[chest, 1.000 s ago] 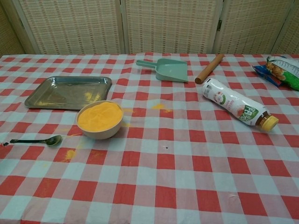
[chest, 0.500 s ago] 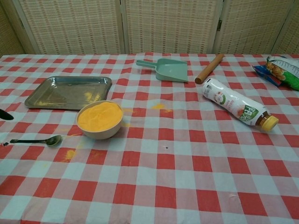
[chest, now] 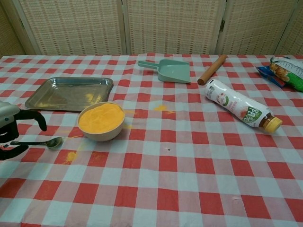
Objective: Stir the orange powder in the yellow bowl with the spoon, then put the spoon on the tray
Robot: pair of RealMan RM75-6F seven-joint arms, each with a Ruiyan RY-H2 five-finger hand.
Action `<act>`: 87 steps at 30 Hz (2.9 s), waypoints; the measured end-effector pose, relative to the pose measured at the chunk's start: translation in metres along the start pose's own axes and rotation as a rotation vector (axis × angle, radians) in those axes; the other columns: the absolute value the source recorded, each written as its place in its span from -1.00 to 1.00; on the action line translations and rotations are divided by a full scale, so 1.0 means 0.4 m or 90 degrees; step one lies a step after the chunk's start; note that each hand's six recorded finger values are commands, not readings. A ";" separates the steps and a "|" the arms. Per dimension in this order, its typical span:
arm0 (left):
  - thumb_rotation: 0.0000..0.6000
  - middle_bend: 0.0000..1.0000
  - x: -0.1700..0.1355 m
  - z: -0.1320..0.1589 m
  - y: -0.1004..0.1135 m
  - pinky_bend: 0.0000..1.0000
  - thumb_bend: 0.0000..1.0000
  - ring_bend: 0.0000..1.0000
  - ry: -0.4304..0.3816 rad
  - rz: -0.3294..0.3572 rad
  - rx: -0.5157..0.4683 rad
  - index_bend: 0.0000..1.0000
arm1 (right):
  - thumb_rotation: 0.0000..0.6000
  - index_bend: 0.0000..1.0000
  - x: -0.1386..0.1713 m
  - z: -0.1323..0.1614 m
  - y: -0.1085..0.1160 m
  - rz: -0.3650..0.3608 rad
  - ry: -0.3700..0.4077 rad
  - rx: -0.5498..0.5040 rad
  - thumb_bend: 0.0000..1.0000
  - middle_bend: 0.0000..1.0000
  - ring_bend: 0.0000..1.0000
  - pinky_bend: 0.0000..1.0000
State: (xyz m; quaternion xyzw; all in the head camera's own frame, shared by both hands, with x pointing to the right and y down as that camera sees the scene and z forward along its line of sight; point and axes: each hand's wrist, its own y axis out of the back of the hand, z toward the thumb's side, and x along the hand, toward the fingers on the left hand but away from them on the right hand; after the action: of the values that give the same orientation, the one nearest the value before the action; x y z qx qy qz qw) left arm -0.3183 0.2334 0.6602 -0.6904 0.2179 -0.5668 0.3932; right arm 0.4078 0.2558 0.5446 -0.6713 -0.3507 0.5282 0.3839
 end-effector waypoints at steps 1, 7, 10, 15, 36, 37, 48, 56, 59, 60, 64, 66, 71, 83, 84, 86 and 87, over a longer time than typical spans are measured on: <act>1.00 1.00 0.010 0.000 -0.004 1.00 -0.17 1.00 0.004 0.003 0.013 -0.23 | 1.00 -1.00 0.000 -0.001 0.001 -0.002 -0.003 0.001 -0.91 -1.00 -1.00 -1.00; 1.00 1.00 0.062 -0.002 -0.032 1.00 -0.17 1.00 0.025 0.001 0.066 -0.19 | 1.00 -1.00 -0.001 -0.007 0.004 -0.004 -0.010 0.001 -0.91 -1.00 -1.00 -1.00; 1.00 1.00 0.084 -0.007 -0.045 1.00 -0.14 1.00 0.037 0.002 0.081 -0.21 | 1.00 -1.00 -0.002 -0.010 0.005 -0.005 -0.013 0.001 -0.91 -1.00 -1.00 -1.00; 1.00 1.00 0.102 -0.010 -0.053 1.00 -0.14 1.00 0.046 0.004 0.096 -0.16 | 1.00 -1.00 -0.002 -0.011 0.005 -0.006 -0.015 0.002 -0.91 -1.00 -1.00 -1.00; 1.00 1.00 0.121 -0.008 -0.121 1.00 -0.14 1.00 0.053 0.010 0.158 -0.09 | 1.00 -1.00 -0.002 -0.010 0.005 -0.006 -0.016 0.006 -0.91 -1.00 -1.00 -1.00; 1.00 1.00 0.122 -0.008 -0.122 1.00 -0.14 1.00 0.054 0.010 0.160 -0.07 | 1.00 -1.00 -0.002 -0.010 0.006 -0.007 -0.017 0.006 -0.91 -1.00 -1.00 -1.00; 1.00 1.00 0.123 -0.004 -0.134 1.00 -0.13 1.00 0.054 0.013 0.180 0.02 | 1.00 -1.00 -0.001 -0.009 0.007 -0.007 -0.016 0.007 -0.91 -1.00 -1.00 -1.00; 1.00 1.00 0.124 -0.010 -0.137 1.00 -0.13 1.00 0.061 0.013 0.176 0.09 | 1.00 -1.00 0.002 -0.008 0.007 -0.008 -0.015 0.008 -0.91 -1.00 -1.00 -1.00; 1.00 1.00 0.124 -0.009 -0.137 1.00 -0.12 1.00 0.061 0.013 0.174 0.11 | 1.00 -1.00 0.003 -0.007 0.008 -0.008 -0.015 0.009 -0.91 -1.00 -1.00 -1.00; 1.00 1.00 0.124 -0.009 -0.137 1.00 -0.12 1.00 0.061 0.014 0.173 0.11 | 1.00 -1.00 0.003 -0.007 0.008 -0.008 -0.015 0.009 -0.91 -1.00 -1.00 -1.00; 1.00 1.00 0.122 -0.010 -0.135 1.00 -0.12 1.00 0.061 0.016 0.174 0.16 | 1.00 -1.00 0.003 -0.007 0.007 -0.007 -0.015 0.009 -0.91 -1.00 -1.00 -1.00; 1.00 1.00 0.121 -0.012 -0.133 1.00 -0.12 1.00 0.062 0.017 0.172 0.18 | 1.00 -1.00 0.003 -0.007 0.007 -0.007 -0.015 0.009 -0.91 -1.00 -1.00 -1.00; 1.00 1.00 0.117 -0.019 -0.126 1.00 -0.12 1.00 0.066 0.023 0.169 0.20 | 1.00 -1.00 0.003 -0.006 0.006 -0.007 -0.014 0.009 -0.91 -1.00 -1.00 -1.00; 1.00 1.00 0.093 -0.054 -0.051 1.00 -0.10 1.00 0.095 0.071 0.151 0.21 | 1.00 -1.00 0.001 -0.003 0.003 -0.002 -0.009 0.007 -0.91 -1.00 -1.00 -1.00; 1.00 1.00 0.092 -0.055 -0.043 1.00 -0.10 1.00 0.097 0.076 0.148 0.22 | 1.00 -1.00 0.001 -0.003 0.003 -0.001 -0.008 0.006 -0.91 -1.00 -1.00 -1.00; 1.00 1.00 0.089 -0.053 -0.020 1.00 -0.10 1.00 0.101 0.088 0.141 0.23 | 1.00 -1.00 0.002 -0.002 0.004 0.000 -0.007 0.005 -0.91 -1.00 -1.00 -1.00; 1.00 1.00 0.087 -0.051 -0.008 1.00 -0.09 1.00 0.102 0.095 0.138 0.23 | 1.00 -1.00 0.002 -0.002 0.004 0.000 -0.006 0.004 -0.91 -1.00 -1.00 -1.00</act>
State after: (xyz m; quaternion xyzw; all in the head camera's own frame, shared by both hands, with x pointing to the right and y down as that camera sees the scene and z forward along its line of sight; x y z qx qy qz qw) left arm -0.3290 0.2034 0.6851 -0.5784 0.2371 -0.6093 0.4878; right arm 0.4088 0.2556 0.5430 -0.6677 -0.3507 0.5323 0.3845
